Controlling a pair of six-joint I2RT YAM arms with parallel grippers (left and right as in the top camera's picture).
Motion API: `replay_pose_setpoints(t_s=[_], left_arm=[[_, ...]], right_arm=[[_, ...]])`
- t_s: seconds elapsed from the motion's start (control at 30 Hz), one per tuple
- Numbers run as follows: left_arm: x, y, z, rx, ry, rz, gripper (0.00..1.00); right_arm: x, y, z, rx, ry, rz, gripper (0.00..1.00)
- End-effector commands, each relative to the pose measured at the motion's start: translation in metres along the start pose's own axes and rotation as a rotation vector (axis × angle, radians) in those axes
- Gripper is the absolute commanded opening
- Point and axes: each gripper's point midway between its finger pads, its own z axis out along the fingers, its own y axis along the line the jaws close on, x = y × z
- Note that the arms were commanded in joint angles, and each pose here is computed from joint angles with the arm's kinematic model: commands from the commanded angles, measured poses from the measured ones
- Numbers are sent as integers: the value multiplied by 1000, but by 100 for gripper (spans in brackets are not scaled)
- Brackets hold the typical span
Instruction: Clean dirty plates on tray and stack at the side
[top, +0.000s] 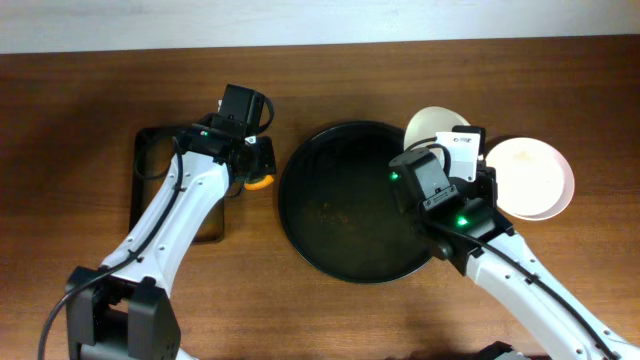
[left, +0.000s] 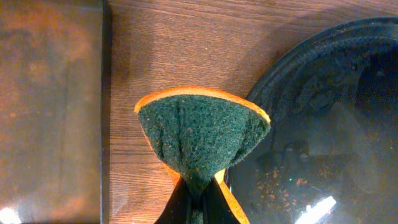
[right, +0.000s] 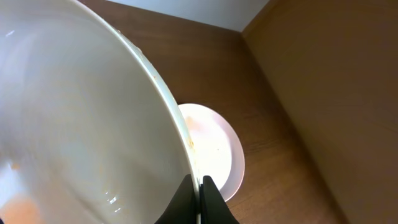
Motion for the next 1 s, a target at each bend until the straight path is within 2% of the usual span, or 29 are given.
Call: replay_pose_setpoints(t_s=[0.0,0.13,0.3,0.4,0.5,0.6,0.63,0.67,0.7,0.73,0.87,0.97], left_arm=[[-6,-7,-12,47,-28,12,0],[-7,-22,-14,129,-24,14,0],[-10,-46,-18,260,-29,70,0],[-10,-53,-20,292,-33,100,0],[-8,-69,-25,388,-36,186,0],[-3,-89,-34,515,-39,298,0],[-1,-94,-36,552,-36,328,0],[1,-98,-36,578,-30,341,0],[3,-101,-35,597,-23,352,0],[6,-102,-30,606,-5,355,0],[20,-112,-10,675,85,342,0],[40,-133,-5,826,153,400,0]], right_arm=[[-1,-12,21,-34,72,113,4],[15,-48,65,-112,242,331,4],[67,-100,109,-167,468,714,4],[91,-111,126,-165,546,787,4],[118,-109,151,-160,631,828,4],[127,-101,174,-159,643,834,4],[127,-100,180,-159,632,836,10],[125,-101,183,-159,619,839,25],[122,-101,185,-161,609,841,49],[116,-96,183,-205,600,852,58],[98,-61,145,-495,669,847,62],[119,-32,103,-623,828,716,62]])
